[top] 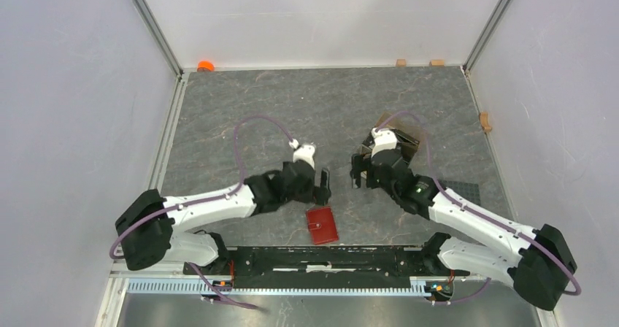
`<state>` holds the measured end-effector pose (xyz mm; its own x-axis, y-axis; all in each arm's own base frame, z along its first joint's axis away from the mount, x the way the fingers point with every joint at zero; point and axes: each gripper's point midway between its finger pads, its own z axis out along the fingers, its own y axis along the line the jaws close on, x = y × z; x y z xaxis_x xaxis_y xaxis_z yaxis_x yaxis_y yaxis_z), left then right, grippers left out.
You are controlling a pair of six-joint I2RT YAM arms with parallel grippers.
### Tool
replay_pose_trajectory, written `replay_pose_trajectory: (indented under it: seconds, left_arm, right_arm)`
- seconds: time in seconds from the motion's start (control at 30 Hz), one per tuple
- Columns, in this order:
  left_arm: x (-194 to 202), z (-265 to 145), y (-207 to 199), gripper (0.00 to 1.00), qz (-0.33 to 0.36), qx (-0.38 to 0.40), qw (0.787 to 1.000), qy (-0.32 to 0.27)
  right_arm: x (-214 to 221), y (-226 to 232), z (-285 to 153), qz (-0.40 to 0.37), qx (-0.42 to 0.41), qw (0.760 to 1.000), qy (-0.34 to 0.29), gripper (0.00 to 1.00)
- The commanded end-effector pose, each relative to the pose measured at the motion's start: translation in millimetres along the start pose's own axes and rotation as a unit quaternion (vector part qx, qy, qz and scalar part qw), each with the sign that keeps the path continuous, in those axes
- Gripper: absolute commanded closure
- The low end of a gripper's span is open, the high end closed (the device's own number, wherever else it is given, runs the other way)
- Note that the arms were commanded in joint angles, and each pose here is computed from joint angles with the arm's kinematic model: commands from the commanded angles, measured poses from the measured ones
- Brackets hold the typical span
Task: Put the credit cards into the card holder
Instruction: Reset both arms
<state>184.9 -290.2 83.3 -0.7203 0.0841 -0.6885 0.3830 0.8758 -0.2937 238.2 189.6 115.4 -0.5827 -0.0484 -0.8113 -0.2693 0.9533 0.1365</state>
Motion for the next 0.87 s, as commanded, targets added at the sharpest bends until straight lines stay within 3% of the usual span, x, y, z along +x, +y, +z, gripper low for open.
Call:
replay_pose_trajectory:
  seconds: [0.0,0.2,0.37,0.5,0.67,0.83]
  left_arm:
    - [-35.9,-12.0,22.0,0.0,-0.021,0.01,0.999,0.049]
    - [-121.4,-59.8,113.5,0.0,-0.115,-0.068,0.99,-0.045]
    - [-168.7,-141.1,163.1,0.0,-0.052,-0.2,0.962,-0.179]
    - [-168.9,-176.0,178.6,0.0,-0.029,-0.234,0.938,-0.252]
    - [-168.5,-188.4,180.5,0.0,-0.027,-0.239,0.931,-0.275]
    - [-166.8,-182.2,183.4,0.0,-0.025,-0.249,0.934,-0.254]
  right_arm:
    - [-15.6,-50.7,4.4,-0.022,0.05,0.998,0.016,0.02]
    - [-37.1,-159.1,-13.0,0.073,0.151,0.986,-0.006,0.02]
    - [-78.0,-214.8,-69.2,0.062,0.272,0.954,-0.113,0.02]
    - [-86.7,-228.8,-94.4,0.045,0.321,0.929,-0.181,0.02]
    - [-88.4,-228.0,-99.1,0.041,0.319,0.924,-0.204,0.02]
    - [-89.7,-226.3,-98.2,0.04,0.314,0.927,-0.203,0.02]
